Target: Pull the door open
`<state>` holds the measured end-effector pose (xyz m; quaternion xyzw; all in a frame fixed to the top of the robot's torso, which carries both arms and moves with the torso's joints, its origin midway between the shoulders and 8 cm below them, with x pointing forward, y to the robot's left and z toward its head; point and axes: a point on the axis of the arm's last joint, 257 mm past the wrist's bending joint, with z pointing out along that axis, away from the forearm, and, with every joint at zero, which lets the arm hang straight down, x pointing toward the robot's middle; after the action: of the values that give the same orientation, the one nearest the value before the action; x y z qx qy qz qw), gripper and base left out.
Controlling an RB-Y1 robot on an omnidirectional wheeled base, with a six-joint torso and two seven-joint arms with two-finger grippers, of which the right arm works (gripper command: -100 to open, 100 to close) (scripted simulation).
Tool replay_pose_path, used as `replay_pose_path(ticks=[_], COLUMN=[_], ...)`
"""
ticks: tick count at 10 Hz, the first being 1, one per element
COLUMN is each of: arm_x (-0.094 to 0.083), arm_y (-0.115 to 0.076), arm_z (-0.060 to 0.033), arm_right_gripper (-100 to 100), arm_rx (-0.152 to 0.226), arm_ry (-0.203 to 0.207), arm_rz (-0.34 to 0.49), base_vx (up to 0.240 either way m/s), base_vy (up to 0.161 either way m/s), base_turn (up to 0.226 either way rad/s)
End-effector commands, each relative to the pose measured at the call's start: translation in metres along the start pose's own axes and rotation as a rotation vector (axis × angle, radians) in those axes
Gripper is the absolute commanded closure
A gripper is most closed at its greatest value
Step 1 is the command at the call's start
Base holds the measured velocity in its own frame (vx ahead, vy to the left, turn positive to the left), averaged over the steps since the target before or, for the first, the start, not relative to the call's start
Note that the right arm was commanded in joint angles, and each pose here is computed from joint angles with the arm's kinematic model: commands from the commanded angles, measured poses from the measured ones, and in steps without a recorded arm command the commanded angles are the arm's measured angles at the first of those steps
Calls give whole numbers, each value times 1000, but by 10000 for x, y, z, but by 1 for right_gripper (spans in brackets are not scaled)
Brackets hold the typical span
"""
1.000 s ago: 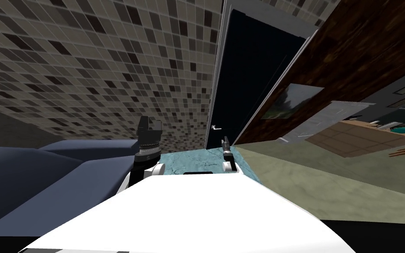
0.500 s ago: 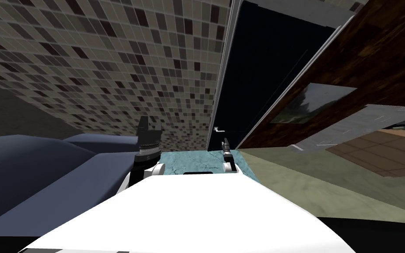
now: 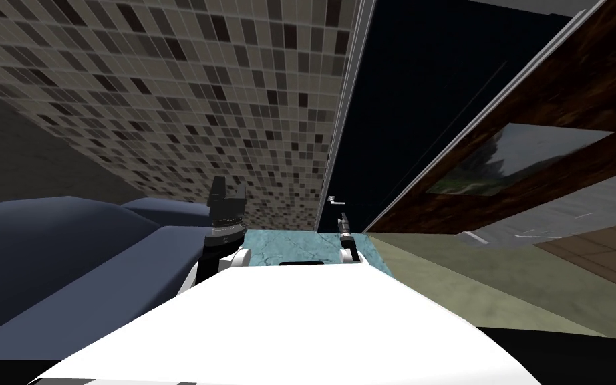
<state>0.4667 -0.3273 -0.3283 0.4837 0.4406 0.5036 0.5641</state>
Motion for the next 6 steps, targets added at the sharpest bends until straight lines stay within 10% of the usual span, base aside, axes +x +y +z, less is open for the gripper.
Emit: replay_pose_path(ticks=[1,6], arm_x=[-49,-161], arm_y=[-104,-352], arm_z=[-13,-70], arm_right_gripper=[-100,-100], arm_rx=[22,78], arm_ry=[-9,-32], arm_rz=[1,3], base_vx=[68,51], base_vy=[-66,-67], base_turn=[125,111])
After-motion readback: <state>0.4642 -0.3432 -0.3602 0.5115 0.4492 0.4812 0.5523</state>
